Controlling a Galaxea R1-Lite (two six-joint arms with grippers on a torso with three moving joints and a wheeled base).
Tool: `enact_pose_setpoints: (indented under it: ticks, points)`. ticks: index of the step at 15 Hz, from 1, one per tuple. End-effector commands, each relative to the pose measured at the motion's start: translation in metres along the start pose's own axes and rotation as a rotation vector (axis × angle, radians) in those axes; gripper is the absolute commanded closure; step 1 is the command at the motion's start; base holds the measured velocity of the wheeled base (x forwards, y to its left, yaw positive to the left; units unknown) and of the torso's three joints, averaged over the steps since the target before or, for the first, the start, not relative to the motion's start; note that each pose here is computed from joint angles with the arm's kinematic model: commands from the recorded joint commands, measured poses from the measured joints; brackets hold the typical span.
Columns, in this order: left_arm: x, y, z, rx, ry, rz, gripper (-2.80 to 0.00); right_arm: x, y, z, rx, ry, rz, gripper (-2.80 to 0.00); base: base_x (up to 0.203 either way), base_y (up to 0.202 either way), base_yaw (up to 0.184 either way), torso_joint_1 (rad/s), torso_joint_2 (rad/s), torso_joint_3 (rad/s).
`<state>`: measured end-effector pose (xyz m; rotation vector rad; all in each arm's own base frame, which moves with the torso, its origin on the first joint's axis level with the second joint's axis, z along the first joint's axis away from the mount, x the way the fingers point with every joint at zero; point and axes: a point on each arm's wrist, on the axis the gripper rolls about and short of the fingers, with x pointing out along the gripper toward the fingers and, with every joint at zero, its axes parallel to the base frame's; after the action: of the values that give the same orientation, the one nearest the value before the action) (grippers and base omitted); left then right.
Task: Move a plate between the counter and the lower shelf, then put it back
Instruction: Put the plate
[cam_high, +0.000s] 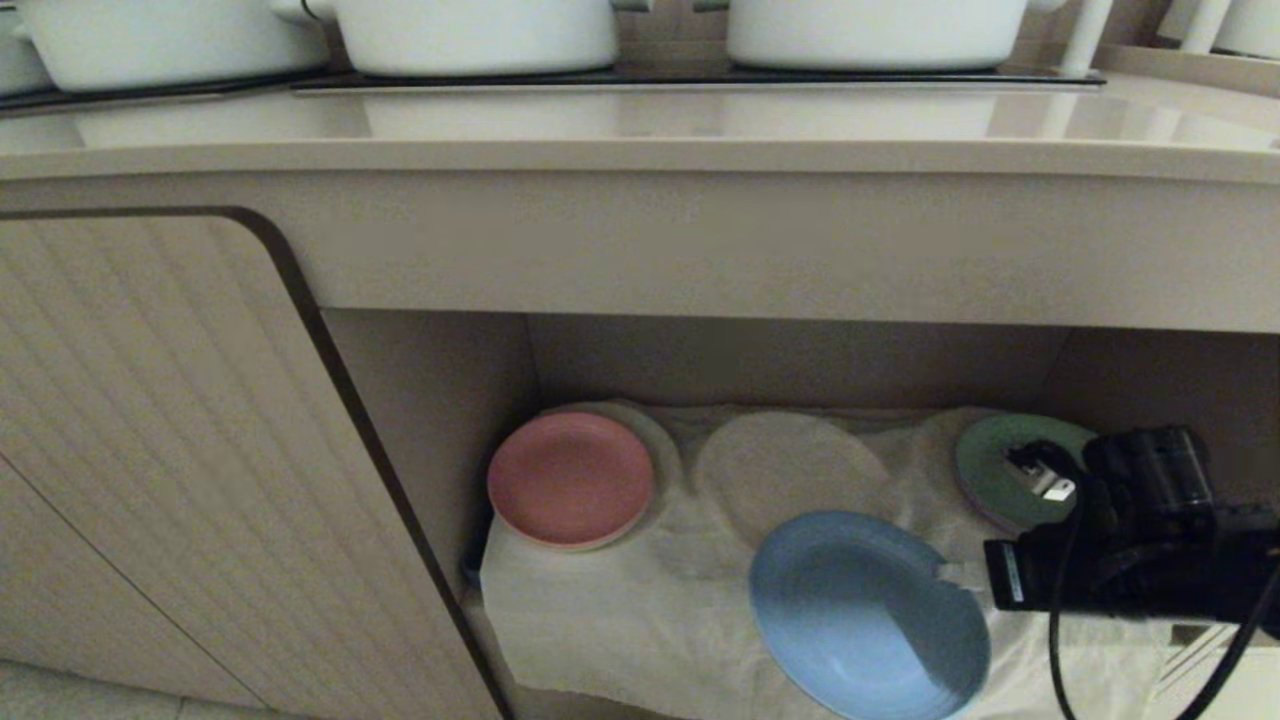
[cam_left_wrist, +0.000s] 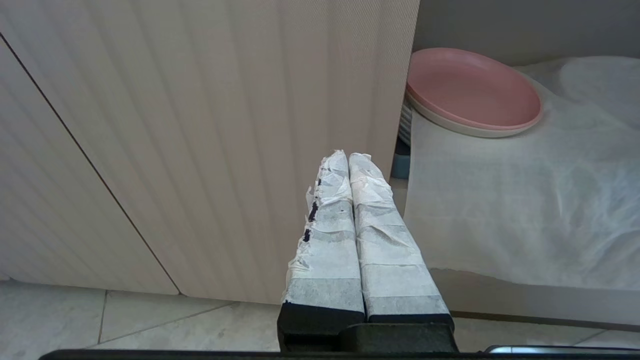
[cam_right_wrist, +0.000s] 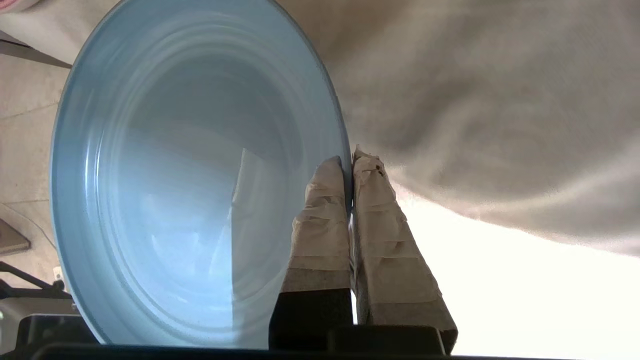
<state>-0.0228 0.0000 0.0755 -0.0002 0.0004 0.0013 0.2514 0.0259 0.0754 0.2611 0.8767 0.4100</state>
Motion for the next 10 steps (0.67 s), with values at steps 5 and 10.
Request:
enact_pose_setpoints:
  ticks: [5,10]
  points:
    - [0.0,0.0,0.0,0.0,0.0,0.0,0.0,-0.022,0.001,-0.016,0.019,-0.017,-0.017,0.0,0.0,0.0,0.0,0.0,0.0,0.0]
    - [0.0,0.0,0.0,-0.001,0.0,0.0,0.0,-0.046,0.003,-0.031,0.039,-0.043,-0.037,0.0,0.0,0.0,0.0,0.0,0.0,0.0]
